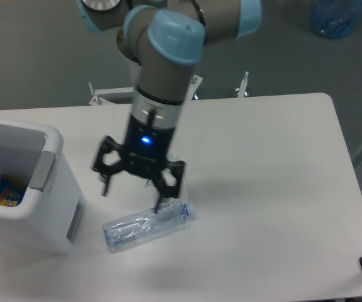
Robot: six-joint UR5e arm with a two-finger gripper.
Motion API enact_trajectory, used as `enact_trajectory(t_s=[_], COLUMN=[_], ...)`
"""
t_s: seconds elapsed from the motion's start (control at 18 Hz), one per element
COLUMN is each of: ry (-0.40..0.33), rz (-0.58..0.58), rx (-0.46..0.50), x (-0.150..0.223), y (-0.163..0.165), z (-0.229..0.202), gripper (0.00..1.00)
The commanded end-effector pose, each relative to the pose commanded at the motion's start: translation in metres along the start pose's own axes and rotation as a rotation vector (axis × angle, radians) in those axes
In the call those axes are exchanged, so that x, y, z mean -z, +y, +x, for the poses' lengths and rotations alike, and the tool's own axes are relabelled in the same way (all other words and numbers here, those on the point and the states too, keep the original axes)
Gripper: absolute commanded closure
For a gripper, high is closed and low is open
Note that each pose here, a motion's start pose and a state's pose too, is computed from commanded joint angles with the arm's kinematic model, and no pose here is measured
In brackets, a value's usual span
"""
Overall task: Open the trash can
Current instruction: 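Withdraw the gripper from the open trash can toward the water bottle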
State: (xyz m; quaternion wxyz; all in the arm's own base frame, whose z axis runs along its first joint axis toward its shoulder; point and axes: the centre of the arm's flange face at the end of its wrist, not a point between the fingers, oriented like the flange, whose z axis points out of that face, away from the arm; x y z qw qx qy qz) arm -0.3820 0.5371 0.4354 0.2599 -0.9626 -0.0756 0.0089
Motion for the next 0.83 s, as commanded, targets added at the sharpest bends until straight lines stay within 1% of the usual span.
enact_trajectory(t_s=[0.11, 0.17, 0.22, 0.33, 0.39, 0.44, 0.5, 0.61, 0.67, 0.83], ry=[-0.039, -0.063, -0.086, -0.099, -0.095, -0.086, -0.082, -0.095, -0.096, -0.09], rz=[-0.046, -0.086, -0.112, -0.122, -0.128, -0.143, -0.171, -0.252, -0.285, -0.316], rx=[-0.033, -0.04, -0.034, -0.036, -0.081, -0.145, -0.207, -0.319, -0.357, -0.372], x=[-0.011, -0.018, -0.019, -0.016, -0.017, -0.021, -0.028, -0.033, -0.035, -0.043], y=[0.008, 0.019, 0.03, 0.039, 0.042, 0.045, 0.051, 0.064, 0.068, 0.078], z=[-0.019, -0.036, -0.051, -0.064, -0.066, -0.069, -0.072, -0.076, -0.077, -0.075], gripper=[0.0, 0.0, 0.0, 0.0, 0.0, 0.0, 0.0, 0.0, 0.0, 0.0])
